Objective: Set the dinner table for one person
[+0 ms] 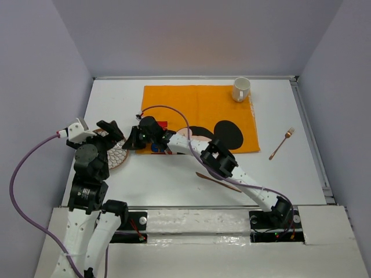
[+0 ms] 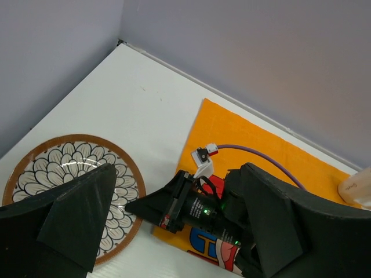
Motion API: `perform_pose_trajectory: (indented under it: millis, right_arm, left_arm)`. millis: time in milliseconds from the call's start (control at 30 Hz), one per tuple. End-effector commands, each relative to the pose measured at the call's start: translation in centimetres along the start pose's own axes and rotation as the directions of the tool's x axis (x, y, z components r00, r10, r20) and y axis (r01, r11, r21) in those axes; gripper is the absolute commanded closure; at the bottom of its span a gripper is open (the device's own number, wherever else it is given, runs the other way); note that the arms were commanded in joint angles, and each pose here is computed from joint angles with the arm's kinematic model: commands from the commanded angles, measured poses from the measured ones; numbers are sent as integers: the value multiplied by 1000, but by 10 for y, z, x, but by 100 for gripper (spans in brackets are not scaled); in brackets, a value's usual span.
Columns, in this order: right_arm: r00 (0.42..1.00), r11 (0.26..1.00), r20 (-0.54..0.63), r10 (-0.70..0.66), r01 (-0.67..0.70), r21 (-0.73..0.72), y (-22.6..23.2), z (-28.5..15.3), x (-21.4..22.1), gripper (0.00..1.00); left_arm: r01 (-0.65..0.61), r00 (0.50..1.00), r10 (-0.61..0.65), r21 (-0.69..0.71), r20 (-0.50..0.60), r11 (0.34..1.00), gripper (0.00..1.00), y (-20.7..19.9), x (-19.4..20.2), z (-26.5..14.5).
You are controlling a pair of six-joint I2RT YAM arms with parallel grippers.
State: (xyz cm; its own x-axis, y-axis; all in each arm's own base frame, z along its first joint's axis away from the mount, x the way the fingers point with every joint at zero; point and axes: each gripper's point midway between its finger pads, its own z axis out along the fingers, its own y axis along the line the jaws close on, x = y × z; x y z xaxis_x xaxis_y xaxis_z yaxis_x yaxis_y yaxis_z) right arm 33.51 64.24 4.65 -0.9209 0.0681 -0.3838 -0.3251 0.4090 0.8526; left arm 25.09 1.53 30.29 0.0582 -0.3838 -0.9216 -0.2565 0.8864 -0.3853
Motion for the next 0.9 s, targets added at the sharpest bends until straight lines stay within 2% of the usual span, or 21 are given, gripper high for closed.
perform_pose_trajectory:
  millis: [0, 200, 233, 367, 400, 433, 533, 567, 600, 633, 667, 733, 767, 833, 867]
  right_arm:
    - [998, 997, 34, -59, 60, -45, 38, -9, -9, 100]
    - [979, 977, 151, -136, 158, -142, 116, -48, -48, 100]
    - [966, 967, 209, -154, 191, -169, 149, -68, -65, 100]
    - [914, 951, 362, -184, 259, -168, 191, -126, -117, 100]
    - [910, 965, 374, -181, 237, -111, 168, -133, -124, 100]
    - [886, 958, 420, -196, 265, -113, 186, -161, -137, 100]
    - [856, 966, 484, -184, 248, -70, 167, -198, -156, 100]
    - [867, 982, 472, -162, 190, -11, 118, -207, -158, 100]
    - [847, 982, 516, -128, 182, -55, 131, -234, -169, 100]
    - [864, 992, 493, -103, 126, -13, 91, -240, -157, 100]
    - [845, 997, 530, -69, 80, 2, 70, -262, -173, 100]
    - [806, 998, 588, -60, 67, 11, 61, -298, -184, 100]
    - [794, 998, 606, -53, 15, 67, 26, -314, -186, 100]
    - [773, 996, 633, -43, -14, 86, 11, -338, -191, 100]
    - [763, 991, 646, -36, -54, 119, -13, -350, -192, 100]
  left_arm:
    - [29, 997, -31, 29, 77, 999, 1, -8, -28, -6]
    - [30, 991, -32, 14, 127, 999, 1, -3, -43, -13]
    - [35, 990, -37, 15, 140, 999, 1, -3, -47, -16]
    - [37, 988, -41, 30, 148, 999, 1, -5, -51, -19]
    - [38, 988, -44, 38, 149, 999, 1, -7, -52, -20]
    - [40, 987, -46, 40, 155, 998, 1, -7, -54, -22]
    - [37, 986, -43, 36, 159, 999, 1, -6, -54, -23]
    - [37, 987, -43, 39, 158, 999, 1, -6, -53, -23]
    - [34, 988, -40, 44, 151, 998, 1, -7, -51, -22]
    - [29, 989, -36, 50, 143, 998, 1, -8, -48, -22]
    - [28, 989, -36, 58, 141, 998, 1, -9, -47, -22]
    - [22, 991, -31, 68, 129, 997, 1, -11, -44, -22]
    - [21, 992, -31, 82, 121, 996, 1, -14, -41, -22]
    - [17, 994, -27, 96, 110, 995, 1, -17, -38, -21]
    - [14, 995, -25, 109, 100, 994, 1, -19, -35, -21]
